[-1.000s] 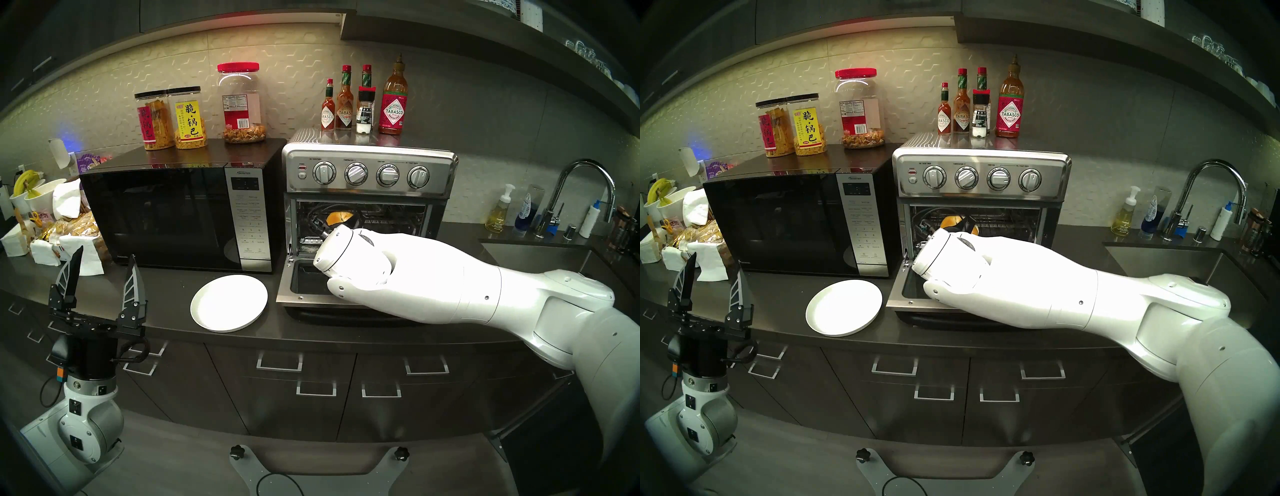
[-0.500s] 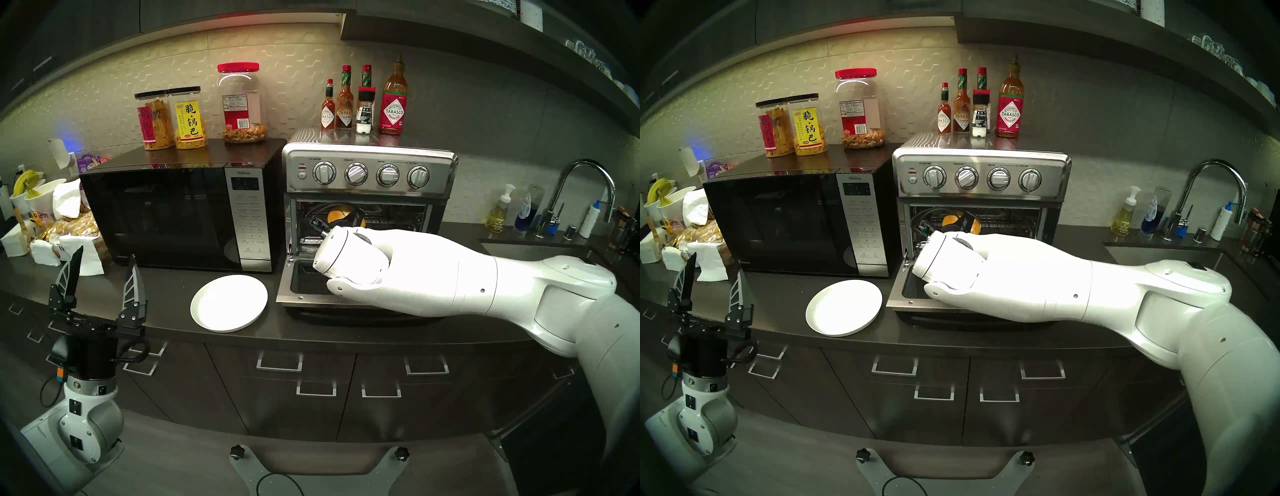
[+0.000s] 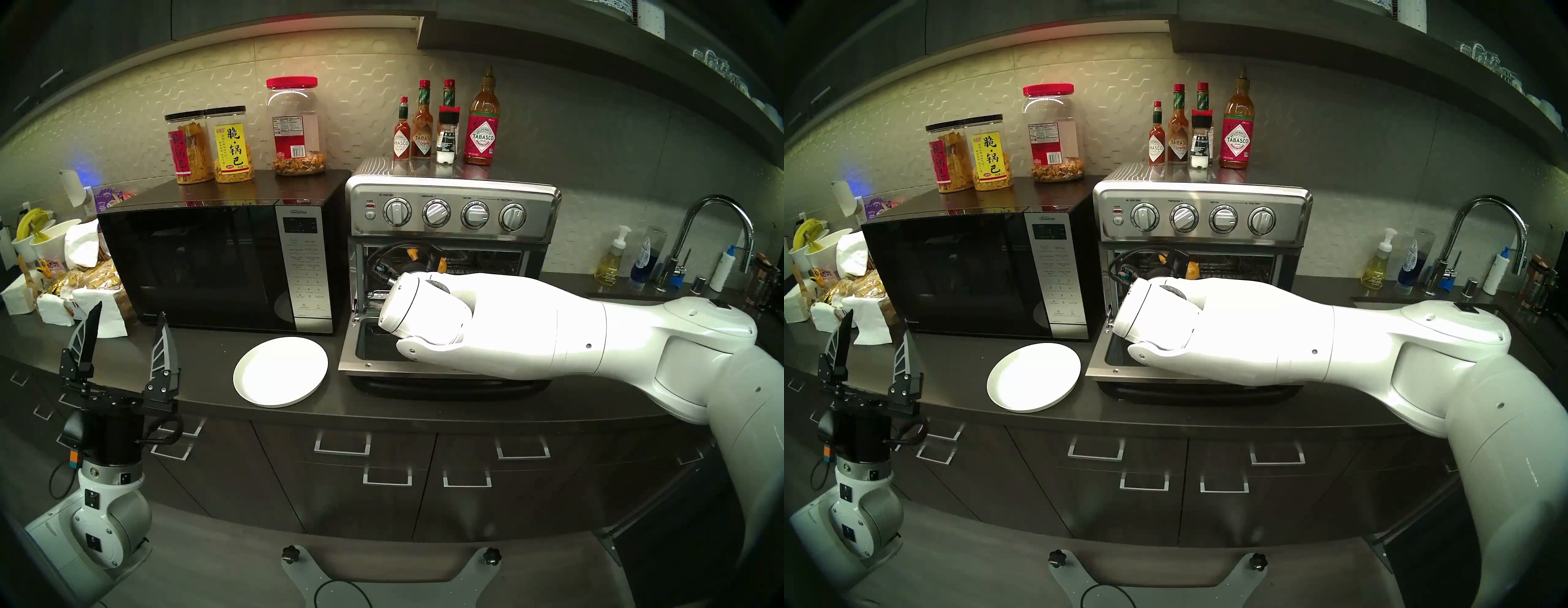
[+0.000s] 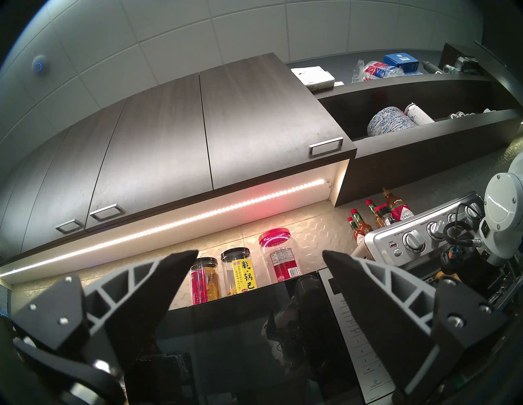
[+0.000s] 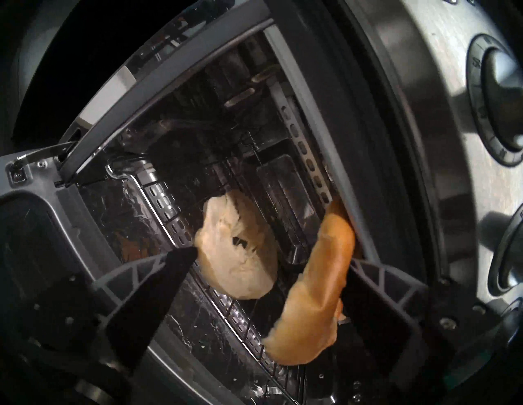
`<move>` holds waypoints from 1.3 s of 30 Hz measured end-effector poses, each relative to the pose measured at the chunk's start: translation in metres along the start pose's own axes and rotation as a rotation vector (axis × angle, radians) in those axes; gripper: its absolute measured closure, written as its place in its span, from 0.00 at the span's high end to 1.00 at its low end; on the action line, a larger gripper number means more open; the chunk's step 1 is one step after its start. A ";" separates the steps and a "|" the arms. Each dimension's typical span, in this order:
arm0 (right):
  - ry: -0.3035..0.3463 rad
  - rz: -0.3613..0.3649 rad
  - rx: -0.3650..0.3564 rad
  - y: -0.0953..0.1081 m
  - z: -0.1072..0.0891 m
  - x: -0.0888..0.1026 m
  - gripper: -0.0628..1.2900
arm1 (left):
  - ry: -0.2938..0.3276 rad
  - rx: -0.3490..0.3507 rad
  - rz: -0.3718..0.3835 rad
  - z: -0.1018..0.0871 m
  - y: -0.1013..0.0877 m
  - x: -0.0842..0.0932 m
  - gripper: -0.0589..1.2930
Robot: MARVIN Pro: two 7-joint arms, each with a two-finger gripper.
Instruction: Open the oven and place the bagel inside on the rack
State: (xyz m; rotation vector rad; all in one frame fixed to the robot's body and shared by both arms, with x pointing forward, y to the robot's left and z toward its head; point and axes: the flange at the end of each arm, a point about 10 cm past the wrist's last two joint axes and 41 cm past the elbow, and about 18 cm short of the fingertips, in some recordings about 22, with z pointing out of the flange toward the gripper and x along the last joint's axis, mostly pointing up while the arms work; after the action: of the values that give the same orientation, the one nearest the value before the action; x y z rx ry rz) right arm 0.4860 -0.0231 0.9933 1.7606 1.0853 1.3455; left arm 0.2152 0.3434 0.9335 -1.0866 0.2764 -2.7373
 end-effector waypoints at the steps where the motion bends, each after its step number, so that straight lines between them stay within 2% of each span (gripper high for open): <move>1: -0.002 -0.004 -0.001 -0.001 0.001 0.000 0.92 | 0.000 0.000 0.000 0.000 0.000 0.000 0.97; 11: -0.006 0.005 0.024 -0.002 -0.001 0.004 0.92 | 0.000 0.000 0.000 0.000 0.000 0.000 0.97; 18: -0.011 0.086 0.120 0.005 -0.012 0.012 0.92 | 0.000 0.000 0.000 0.000 0.000 0.000 0.97; 25: -0.047 0.158 0.202 0.010 -0.016 0.015 0.92 | 0.000 0.000 0.000 0.000 0.000 0.000 0.97; 32: -0.071 0.142 0.181 0.008 -0.006 0.013 0.92 | 0.000 0.000 0.000 0.000 0.000 0.000 0.97; 39: -0.061 0.068 0.105 0.003 0.002 0.008 0.92 | 0.000 0.000 0.000 0.000 0.000 0.000 0.97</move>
State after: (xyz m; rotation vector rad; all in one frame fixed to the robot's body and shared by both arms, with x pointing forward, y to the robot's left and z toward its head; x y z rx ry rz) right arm 0.4895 -0.0171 0.9988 1.9182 1.0887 1.2877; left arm 0.2152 0.3434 0.9336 -1.0863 0.2764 -2.7375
